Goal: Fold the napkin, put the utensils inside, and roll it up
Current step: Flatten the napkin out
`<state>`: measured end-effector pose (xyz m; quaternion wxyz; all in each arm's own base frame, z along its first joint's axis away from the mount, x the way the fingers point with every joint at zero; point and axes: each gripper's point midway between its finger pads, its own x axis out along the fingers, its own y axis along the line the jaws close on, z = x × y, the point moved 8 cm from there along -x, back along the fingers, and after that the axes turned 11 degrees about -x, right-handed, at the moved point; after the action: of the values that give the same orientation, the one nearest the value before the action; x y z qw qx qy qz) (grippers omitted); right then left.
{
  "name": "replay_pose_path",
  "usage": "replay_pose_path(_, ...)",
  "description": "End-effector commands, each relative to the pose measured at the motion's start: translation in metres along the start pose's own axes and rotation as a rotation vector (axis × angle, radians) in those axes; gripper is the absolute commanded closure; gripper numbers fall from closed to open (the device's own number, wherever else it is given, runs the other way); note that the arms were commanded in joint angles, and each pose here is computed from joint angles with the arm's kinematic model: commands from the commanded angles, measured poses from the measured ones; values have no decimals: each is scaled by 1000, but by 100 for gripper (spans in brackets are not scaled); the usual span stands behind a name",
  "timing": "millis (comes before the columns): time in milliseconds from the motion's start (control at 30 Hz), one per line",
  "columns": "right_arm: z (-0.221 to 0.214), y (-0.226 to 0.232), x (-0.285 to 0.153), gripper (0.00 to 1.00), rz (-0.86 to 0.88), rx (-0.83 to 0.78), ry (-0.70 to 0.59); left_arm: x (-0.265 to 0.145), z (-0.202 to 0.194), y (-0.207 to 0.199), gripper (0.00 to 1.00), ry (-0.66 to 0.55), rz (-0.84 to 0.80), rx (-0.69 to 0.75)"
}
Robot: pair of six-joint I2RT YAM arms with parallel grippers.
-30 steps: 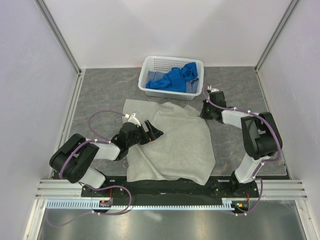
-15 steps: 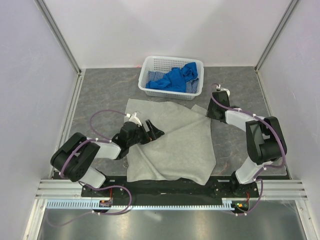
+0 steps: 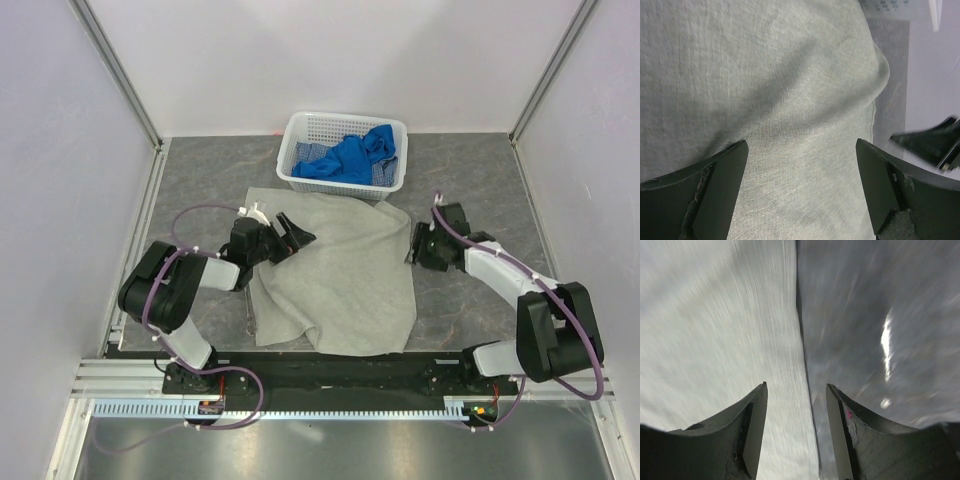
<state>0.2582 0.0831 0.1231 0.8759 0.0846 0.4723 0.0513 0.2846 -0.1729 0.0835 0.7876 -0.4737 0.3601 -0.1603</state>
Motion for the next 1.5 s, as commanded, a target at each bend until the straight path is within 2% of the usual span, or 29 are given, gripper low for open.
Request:
replay_pose_path(0,-46,31,-12,42,116,-6,167,11,10,2,3,31,49,57)
replay_pose_path(100,-61,40,-24,42,73,-36,181,12,12,-16,3,48,9,97)
replay_pose_path(233,-81,38,-42,42,36,13,216,5,7,-38,4,56,-17,149)
replay_pose_path(367,-94,30,-65,42,5,30,223,-3,-15,-48,4,99,-31,187)
replay_pose_path(667,-126,25,-73,47,19,41,353,-13,-38,-37,4,159,-9,176)
replay_pose_path(1067,-139,41,-53,51,83,29,367,-10,-46,-20,4,183,1,148)
replay_pose_path(1133,-137,42,-51,55,81,7,371,-8,-46,-17,3,192,-17,139)
replay_pose_path(1167,-136,42,-51,69,81,1,372,-7,-48,-6,3,207,7,100)
replay_pose_path(1267,-127,44,-59,89,76,-39,362,-10,-45,9,4,207,-24,14)
replay_pose_path(1400,-104,40,-89,89,-22,-91,330,-10,-45,14,4,232,-26,18)
replay_pose_path(1467,-97,40,-103,84,-40,-94,323,-10,-47,17,4,240,-19,24)
